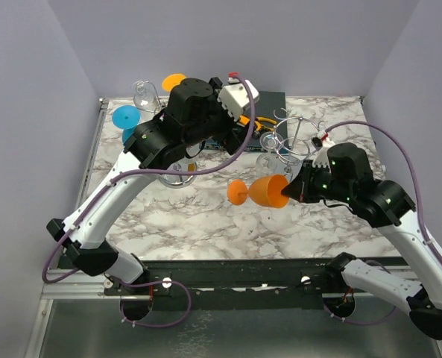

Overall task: Place the wine glass upside down on the wine glass rack
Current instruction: Pick up the wine glass at the center of the board, then turn the wine glass upside down at the wine rack.

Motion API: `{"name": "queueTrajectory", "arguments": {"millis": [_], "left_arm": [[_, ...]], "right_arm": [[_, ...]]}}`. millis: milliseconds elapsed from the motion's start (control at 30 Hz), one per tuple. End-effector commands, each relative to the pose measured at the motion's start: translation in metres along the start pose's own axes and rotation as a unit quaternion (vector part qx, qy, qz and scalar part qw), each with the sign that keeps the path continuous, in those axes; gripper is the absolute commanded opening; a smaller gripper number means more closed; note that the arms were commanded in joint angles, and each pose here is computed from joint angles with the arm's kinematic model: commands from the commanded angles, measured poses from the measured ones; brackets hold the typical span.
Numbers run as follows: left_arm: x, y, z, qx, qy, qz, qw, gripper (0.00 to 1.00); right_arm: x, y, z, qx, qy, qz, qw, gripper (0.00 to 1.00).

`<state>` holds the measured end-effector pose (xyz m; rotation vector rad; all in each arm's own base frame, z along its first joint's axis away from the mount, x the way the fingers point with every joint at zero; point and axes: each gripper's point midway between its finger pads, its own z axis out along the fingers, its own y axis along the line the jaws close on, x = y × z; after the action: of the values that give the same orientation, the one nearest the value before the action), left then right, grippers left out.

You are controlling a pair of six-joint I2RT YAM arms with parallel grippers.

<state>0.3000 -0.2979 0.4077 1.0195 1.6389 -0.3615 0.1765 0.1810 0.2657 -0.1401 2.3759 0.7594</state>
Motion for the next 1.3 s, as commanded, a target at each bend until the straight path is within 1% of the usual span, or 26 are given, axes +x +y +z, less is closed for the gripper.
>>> {"name": "queueTrajectory", "arguments": {"millis": [0,67,133,267,333,467,600,733,900,1033,1167,1233,1267], "left_arm": [[-0.049,0.005,-0.048,-0.011,-0.076,-0.059,0.995,0.99],[-0.049,0.012,-0.053,-0.027,-0.077,-0.071,0.994,0.99],[-0.051,0.012,-0.057,-0.022,-0.083,-0.076,0.993,0.99],[-0.053,0.010,-0.064,-0.017,-0.089,-0.076,0.993,0.99],[-0.050,0.013,-0.067,-0.027,-0.086,-0.063,0.994,0.95],[-0.042,0.011,-0.070,-0.023,-0.078,-0.042,0.996,0.89],[-0.027,0.006,-0.064,-0.015,-0.060,-0.038,0.997,0.89],[-0.023,-0.001,-0.061,0.000,-0.058,-0.036,0.998,0.88],[-0.024,0.004,-0.060,-0.009,-0.065,-0.020,0.998,0.88],[-0.037,-0.001,-0.064,0.008,-0.094,-0.022,0.995,0.85],[-0.044,-0.024,-0.070,0.070,-0.118,-0.009,0.991,0.76],[-0.047,-0.032,-0.073,0.097,-0.127,-0.002,0.987,0.69],[-0.049,-0.036,-0.074,0.109,-0.131,0.000,0.985,0.63]], "right_arm": [[-0.050,0.022,-0.014,-0.050,-0.138,-0.009,0.989,0.00],[-0.065,0.027,-0.017,-0.066,-0.184,-0.006,0.981,0.00],[-0.078,0.030,-0.019,-0.081,-0.229,-0.001,0.970,0.00],[-0.100,0.043,-0.035,-0.127,-0.311,-0.008,0.942,0.00],[-0.115,0.047,-0.051,-0.133,-0.357,-0.013,0.924,0.00],[-0.132,0.060,-0.076,-0.153,-0.404,-0.039,0.901,0.00],[-0.143,0.074,-0.101,-0.176,-0.434,-0.063,0.881,0.00],[-0.141,0.088,-0.110,-0.202,-0.430,-0.093,0.875,0.00],[-0.134,0.094,-0.114,-0.224,-0.423,-0.102,0.872,0.00],[-0.129,0.095,-0.114,-0.230,-0.417,-0.108,0.873,0.00],[-0.126,0.095,-0.114,-0.232,-0.414,-0.113,0.873,0.00],[-0.124,0.096,-0.114,-0.236,-0.412,-0.115,0.872,0.00],[-0.124,0.097,-0.113,-0.238,-0.411,-0.115,0.872,0.00]]}}
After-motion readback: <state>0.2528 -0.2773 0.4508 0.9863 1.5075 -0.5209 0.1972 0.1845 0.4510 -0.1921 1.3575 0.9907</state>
